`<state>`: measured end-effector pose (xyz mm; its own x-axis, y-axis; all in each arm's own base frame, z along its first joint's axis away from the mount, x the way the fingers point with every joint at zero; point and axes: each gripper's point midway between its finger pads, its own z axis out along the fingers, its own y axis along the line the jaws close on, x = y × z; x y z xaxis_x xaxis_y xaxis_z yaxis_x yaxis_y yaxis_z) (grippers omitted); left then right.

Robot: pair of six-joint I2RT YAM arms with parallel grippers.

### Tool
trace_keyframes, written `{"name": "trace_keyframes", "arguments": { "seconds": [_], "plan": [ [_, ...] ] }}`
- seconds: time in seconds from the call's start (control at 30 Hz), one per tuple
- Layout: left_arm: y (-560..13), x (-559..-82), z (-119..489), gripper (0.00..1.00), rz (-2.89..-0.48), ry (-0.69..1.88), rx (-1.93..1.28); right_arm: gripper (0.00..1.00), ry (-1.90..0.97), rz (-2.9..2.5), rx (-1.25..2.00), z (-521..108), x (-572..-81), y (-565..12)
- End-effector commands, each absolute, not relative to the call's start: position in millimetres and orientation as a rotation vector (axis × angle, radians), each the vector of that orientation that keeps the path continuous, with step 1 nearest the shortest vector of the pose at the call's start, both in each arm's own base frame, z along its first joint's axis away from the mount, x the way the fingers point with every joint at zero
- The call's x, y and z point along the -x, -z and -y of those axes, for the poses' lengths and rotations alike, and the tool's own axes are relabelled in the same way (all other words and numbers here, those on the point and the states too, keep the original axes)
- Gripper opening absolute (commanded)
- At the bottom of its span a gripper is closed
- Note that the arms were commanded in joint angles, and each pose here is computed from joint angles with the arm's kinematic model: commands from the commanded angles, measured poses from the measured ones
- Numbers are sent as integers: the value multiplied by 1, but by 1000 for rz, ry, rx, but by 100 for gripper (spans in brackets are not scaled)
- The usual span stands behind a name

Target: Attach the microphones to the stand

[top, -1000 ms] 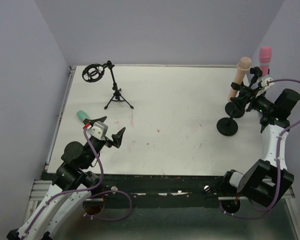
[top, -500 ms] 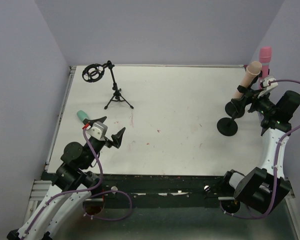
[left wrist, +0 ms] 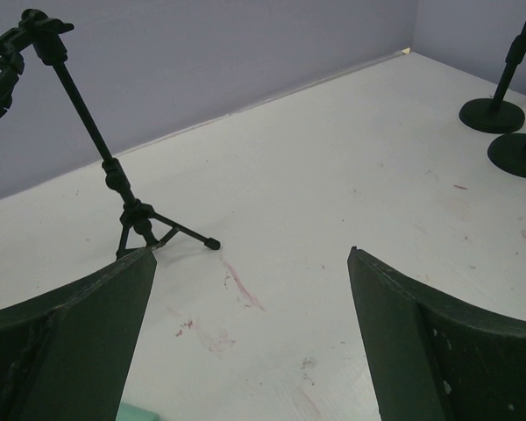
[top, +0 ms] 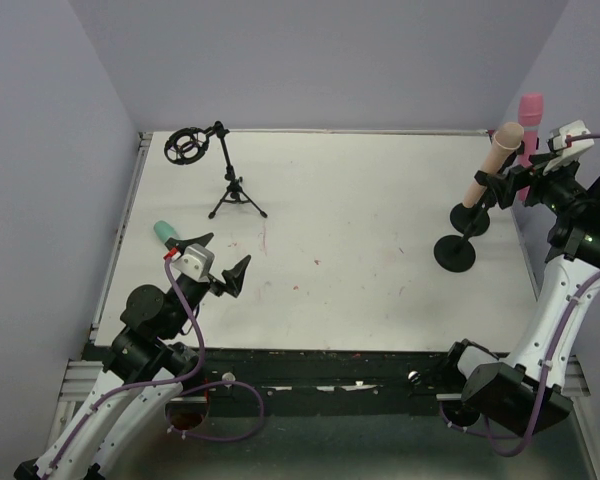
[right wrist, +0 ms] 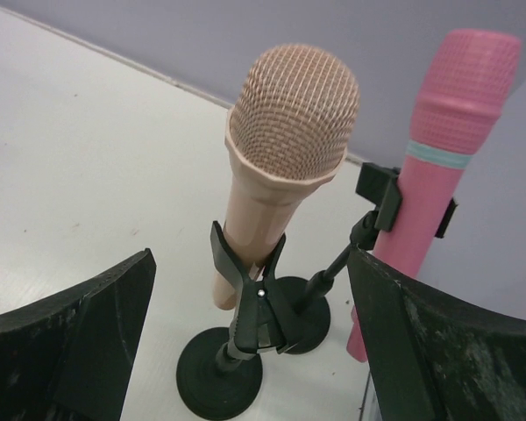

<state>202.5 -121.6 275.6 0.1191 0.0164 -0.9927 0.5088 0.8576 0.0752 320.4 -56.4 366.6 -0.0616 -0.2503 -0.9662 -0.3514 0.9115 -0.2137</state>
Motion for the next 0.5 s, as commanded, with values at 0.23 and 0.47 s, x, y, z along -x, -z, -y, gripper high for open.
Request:
{"name": "trace_keyframes", "arguments": {
  "seconds": [0.23, 0.47],
  "plan": [
    [-279, -199, 124, 99, -1408, 411, -451, 98, -224, -1519, 587, 2, -276, -466],
    [-288, -197, 132, 99, -1423, 497, -417, 98, -610, -1444, 688, -50, -261, -471]
  ]
}}
